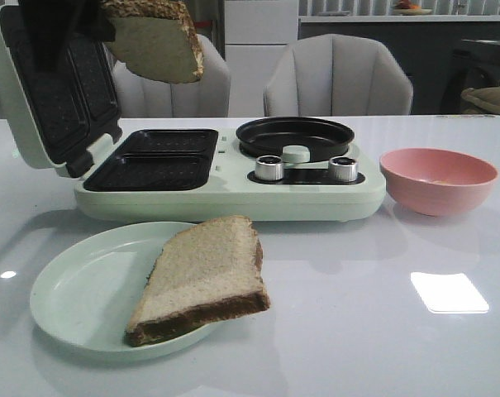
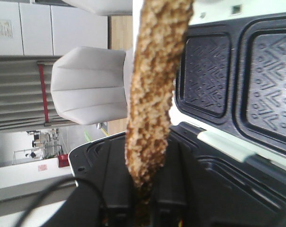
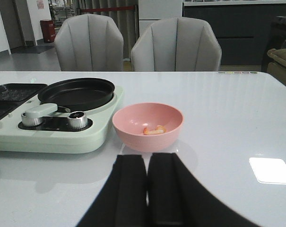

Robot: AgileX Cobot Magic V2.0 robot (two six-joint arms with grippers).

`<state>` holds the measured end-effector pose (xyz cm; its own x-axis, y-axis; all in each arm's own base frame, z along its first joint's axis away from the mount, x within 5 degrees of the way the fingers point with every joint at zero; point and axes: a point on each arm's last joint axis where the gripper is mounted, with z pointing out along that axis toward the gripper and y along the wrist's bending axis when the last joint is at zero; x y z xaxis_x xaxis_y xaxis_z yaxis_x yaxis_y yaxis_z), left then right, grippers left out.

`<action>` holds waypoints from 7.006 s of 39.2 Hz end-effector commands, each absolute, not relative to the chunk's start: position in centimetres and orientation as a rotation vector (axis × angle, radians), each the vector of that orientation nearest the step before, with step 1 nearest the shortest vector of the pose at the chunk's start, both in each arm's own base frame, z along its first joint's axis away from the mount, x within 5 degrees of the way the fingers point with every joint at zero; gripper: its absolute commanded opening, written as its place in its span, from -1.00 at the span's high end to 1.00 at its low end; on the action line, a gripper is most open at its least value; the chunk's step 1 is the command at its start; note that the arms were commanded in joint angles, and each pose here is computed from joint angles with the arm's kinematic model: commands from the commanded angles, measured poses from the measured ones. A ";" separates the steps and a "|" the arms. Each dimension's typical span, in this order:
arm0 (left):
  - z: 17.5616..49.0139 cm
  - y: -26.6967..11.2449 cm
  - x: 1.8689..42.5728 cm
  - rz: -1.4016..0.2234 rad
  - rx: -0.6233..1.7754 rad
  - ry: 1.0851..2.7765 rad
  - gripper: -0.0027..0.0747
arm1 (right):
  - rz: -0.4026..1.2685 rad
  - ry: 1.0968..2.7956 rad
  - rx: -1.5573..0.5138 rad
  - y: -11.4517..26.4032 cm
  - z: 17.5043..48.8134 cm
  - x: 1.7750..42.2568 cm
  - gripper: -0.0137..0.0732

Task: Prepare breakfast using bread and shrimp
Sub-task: 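Lift the bread slice with the left gripper over the sandwich maker plate, then lower the bread onto the waffle plate and open the left gripper, then withdraw the left gripper from the sandwich maker, then reach the right gripper down to the remaining bread slice on the plate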

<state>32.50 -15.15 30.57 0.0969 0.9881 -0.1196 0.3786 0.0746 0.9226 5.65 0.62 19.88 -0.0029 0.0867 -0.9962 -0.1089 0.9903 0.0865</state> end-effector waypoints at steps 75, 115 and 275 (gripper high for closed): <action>20.8 -14.9 44.9 0.692 1.360 1.673 0.35 | 0.148 1.452 -0.020 0.6 21.3 5.3 0.31; 23.9 -15.6 41.6 0.595 1.314 1.655 -0.72 | 0.148 1.452 -0.020 0.6 21.3 5.3 0.31; 28.9 0.1 3.2 -0.344 0.151 1.508 -0.72 | 0.341 2.060 0.103 2.5 32.1 14.2 -0.35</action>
